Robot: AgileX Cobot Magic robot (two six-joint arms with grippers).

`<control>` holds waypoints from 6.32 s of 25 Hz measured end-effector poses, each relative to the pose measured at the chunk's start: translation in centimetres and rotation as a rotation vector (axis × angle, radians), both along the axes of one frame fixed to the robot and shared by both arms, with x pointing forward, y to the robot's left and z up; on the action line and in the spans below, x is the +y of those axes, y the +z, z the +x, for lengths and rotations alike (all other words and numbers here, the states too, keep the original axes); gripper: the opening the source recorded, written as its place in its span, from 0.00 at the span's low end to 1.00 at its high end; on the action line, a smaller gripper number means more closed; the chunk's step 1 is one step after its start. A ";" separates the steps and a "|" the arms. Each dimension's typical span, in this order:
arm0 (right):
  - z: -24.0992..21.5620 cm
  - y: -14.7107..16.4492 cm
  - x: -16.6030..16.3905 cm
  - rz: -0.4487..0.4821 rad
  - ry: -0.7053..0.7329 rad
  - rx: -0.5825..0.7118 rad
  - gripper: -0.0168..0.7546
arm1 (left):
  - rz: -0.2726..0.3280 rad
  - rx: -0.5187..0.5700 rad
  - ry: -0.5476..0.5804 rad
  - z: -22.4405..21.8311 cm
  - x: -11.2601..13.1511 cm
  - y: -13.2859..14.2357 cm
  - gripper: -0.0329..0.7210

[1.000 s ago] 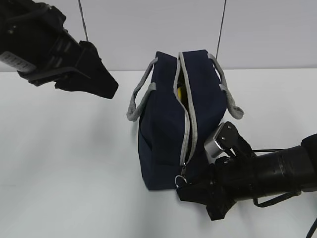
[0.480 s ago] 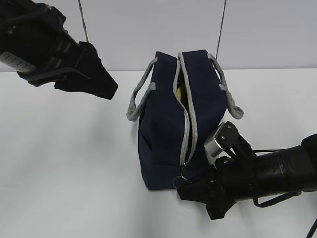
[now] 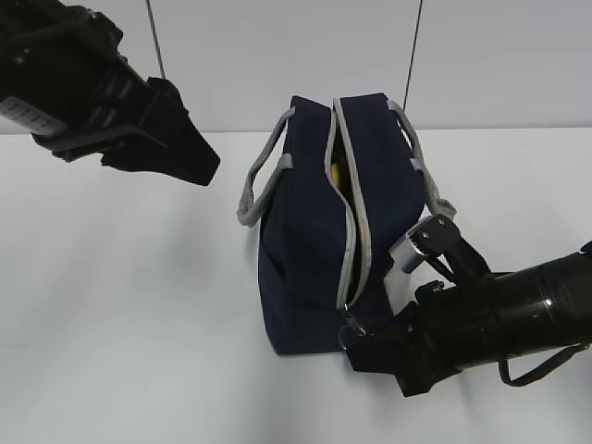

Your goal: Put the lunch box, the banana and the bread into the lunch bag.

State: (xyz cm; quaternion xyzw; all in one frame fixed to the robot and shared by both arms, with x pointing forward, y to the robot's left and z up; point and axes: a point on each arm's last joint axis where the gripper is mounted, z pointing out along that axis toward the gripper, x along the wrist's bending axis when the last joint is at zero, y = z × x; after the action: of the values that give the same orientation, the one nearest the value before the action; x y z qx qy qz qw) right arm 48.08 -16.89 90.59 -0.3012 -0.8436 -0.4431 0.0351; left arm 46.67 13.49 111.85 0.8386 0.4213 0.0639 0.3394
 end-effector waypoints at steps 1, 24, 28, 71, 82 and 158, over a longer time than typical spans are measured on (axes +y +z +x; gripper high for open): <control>-0.2 -0.1 0.0 -0.009 0.008 0.017 0.00 | 0.000 0.000 0.000 0.0 0.0 0.0 0.59; -1.4 6.8 -0.4 0.011 0.007 -0.088 0.00 | 0.003 0.005 -0.002 0.0 0.0 0.0 0.59; -1.1 7.9 -0.3 0.009 0.013 -0.123 0.00 | 0.003 0.006 -0.002 0.0 0.0 0.0 0.59; 3.5 17.2 0.4 0.052 -0.055 -0.432 0.00 | 0.004 0.007 -0.003 -0.1 0.0 0.0 0.59; 3.7 17.4 0.4 0.064 -0.086 -0.432 0.00 | 0.018 -0.004 -0.029 -0.1 0.0 -0.1 0.59; 4.6 18.0 0.9 0.071 -0.044 -0.423 0.00 | -0.218 -0.219 -0.228 2.8 -4.2 -14.0 0.06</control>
State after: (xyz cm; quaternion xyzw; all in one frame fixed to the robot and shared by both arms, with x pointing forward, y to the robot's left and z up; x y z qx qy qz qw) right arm 52.69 -16.00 108.61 -0.2181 -0.8093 -0.5265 -0.1420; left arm 49.51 9.31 97.88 0.8272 0.2883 0.0698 0.4773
